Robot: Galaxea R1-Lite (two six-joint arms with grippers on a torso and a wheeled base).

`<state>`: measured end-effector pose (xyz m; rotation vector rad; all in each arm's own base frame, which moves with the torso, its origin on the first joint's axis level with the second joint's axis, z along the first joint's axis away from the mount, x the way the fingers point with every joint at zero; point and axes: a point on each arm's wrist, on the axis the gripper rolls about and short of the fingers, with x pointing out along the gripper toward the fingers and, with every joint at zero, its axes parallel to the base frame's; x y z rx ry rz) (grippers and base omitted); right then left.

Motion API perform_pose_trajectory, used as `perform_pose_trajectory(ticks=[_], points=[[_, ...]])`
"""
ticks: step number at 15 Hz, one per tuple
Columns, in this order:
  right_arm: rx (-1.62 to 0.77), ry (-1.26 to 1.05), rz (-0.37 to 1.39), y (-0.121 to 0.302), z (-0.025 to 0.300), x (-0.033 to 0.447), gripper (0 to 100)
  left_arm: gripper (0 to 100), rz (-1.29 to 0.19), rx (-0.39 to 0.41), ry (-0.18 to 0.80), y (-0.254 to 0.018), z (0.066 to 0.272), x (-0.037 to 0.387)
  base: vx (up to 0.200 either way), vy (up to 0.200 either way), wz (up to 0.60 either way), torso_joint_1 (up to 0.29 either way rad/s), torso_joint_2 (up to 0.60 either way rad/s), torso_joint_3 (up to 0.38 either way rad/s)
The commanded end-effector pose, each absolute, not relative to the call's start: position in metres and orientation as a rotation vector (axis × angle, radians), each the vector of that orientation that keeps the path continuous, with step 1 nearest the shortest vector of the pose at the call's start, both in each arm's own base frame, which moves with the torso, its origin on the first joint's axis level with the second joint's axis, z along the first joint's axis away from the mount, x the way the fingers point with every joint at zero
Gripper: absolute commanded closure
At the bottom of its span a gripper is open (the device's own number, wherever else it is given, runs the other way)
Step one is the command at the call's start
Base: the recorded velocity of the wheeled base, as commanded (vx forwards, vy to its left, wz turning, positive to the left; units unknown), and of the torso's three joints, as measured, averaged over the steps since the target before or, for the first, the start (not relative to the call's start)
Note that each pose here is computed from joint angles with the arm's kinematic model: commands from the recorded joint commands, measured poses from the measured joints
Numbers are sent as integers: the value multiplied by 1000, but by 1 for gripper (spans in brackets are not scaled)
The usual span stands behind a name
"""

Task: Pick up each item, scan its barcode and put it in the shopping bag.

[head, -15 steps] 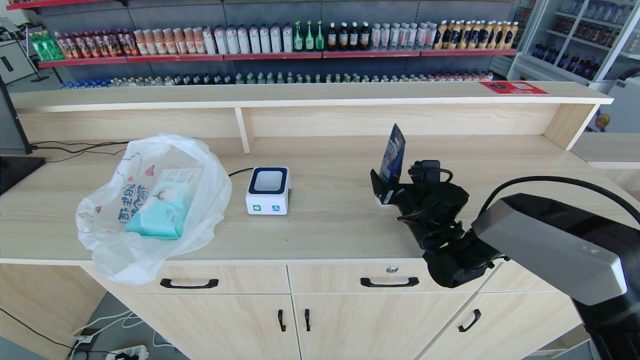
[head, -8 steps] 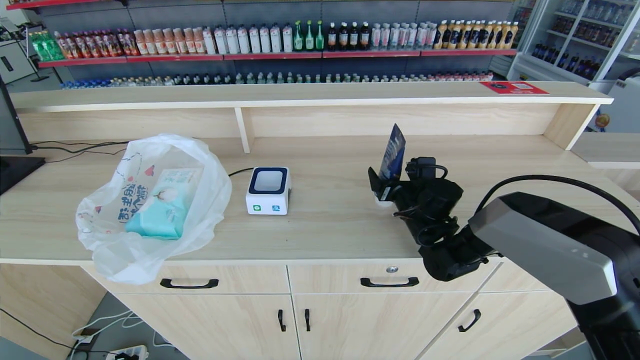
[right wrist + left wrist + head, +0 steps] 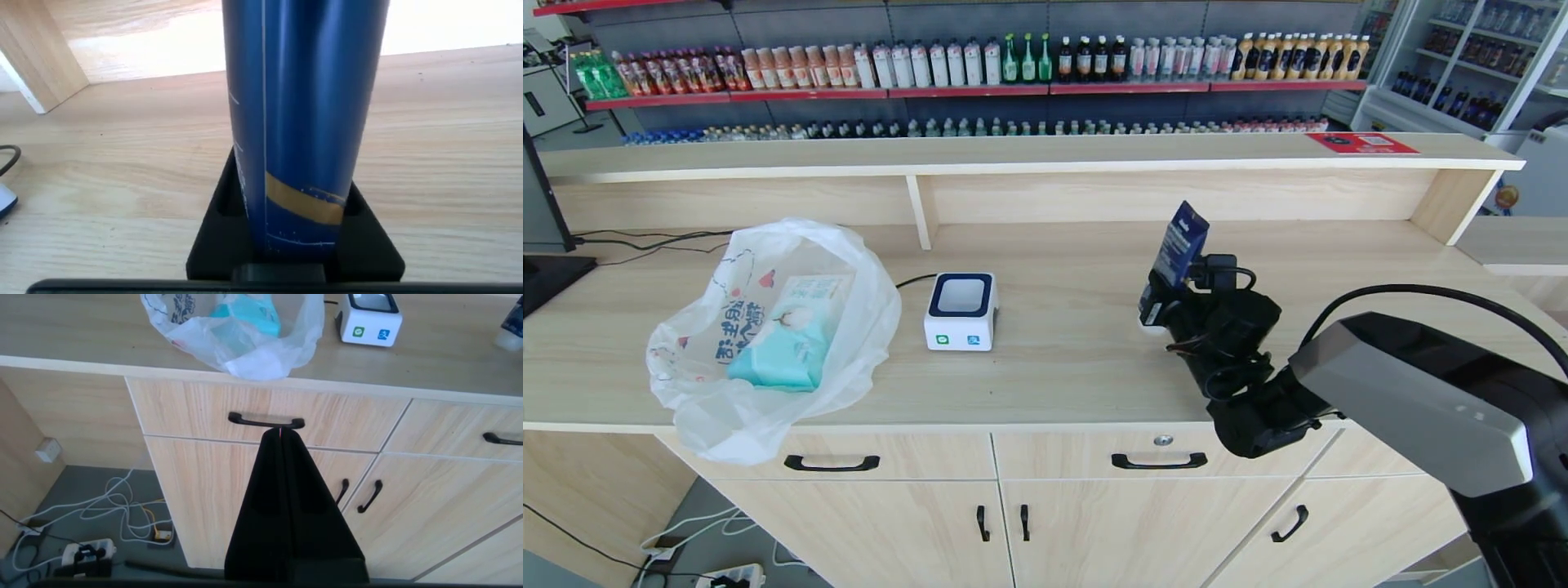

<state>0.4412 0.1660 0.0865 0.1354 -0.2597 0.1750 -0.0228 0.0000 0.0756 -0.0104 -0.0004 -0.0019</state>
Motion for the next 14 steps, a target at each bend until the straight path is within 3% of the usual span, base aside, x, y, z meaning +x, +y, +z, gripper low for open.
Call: perform_pose_trajectory(ticks=[1, 10, 14], points=[[142, -282, 179, 167, 98, 438, 100, 100, -2, -11, -2, 0, 76, -23, 0, 0, 0, 0, 0, 0], [181, -369, 239, 179, 159, 393, 100, 100, -3, -9, 0, 0, 75, -23, 0, 0, 0, 0, 0, 0], [208, -365, 329, 199, 153, 352, 100, 100, -3, -9, 0, 0, 75, -23, 0, 0, 0, 0, 0, 0]])
